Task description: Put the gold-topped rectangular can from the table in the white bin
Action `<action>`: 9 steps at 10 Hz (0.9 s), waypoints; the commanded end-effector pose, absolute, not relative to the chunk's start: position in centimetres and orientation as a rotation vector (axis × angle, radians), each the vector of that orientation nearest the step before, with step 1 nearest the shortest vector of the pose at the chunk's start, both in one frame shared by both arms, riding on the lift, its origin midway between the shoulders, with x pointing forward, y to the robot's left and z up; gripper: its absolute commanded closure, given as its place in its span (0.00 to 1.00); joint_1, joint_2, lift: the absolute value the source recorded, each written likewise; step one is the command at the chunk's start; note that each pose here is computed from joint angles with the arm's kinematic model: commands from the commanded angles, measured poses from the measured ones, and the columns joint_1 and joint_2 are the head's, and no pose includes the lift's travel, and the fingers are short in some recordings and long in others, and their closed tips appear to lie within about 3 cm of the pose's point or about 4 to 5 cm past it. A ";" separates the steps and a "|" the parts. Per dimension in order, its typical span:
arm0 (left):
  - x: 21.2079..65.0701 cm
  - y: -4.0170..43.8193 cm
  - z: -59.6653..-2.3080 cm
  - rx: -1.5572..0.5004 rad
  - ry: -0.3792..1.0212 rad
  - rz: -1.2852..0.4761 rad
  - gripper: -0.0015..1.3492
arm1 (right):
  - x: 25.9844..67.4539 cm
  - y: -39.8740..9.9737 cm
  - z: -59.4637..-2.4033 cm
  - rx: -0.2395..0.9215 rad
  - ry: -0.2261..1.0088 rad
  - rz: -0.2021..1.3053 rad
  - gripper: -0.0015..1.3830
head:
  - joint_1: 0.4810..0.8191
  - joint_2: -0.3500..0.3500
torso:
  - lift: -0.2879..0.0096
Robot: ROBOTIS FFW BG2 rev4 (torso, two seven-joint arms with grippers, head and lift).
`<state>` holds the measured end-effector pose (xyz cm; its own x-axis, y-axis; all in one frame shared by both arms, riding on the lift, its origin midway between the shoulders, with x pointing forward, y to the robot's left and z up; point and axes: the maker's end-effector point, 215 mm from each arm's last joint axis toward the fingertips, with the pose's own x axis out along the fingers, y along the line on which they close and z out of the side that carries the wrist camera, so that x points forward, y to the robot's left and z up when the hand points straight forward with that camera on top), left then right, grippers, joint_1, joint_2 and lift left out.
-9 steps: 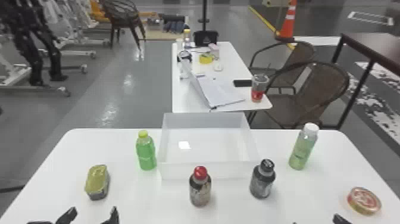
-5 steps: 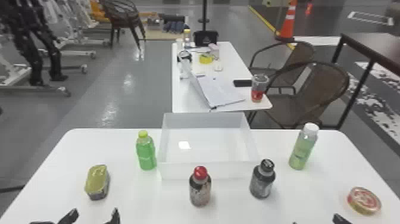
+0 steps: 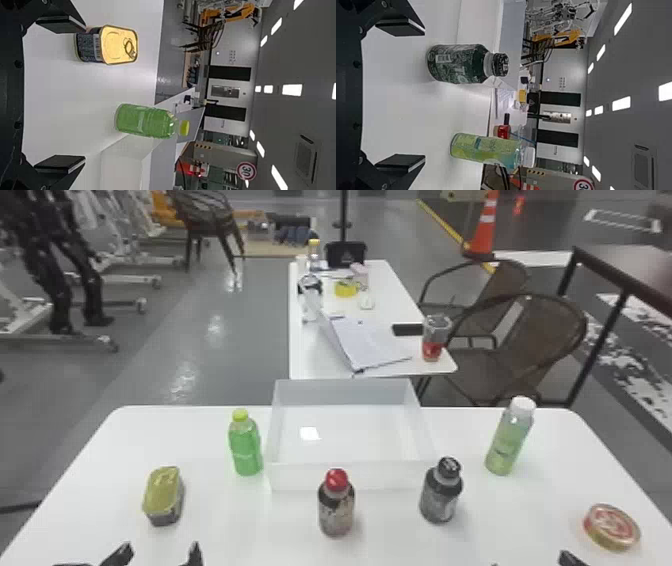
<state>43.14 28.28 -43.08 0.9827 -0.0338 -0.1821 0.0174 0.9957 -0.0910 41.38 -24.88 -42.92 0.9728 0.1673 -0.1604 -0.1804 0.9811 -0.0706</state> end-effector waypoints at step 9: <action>47.4 30.2 -46.5 -0.064 0.210 0.057 0.11 | 41.4 -24.1 -43.0 -0.066 0.157 0.191 0.12 | 0.20 0.50 | 0.63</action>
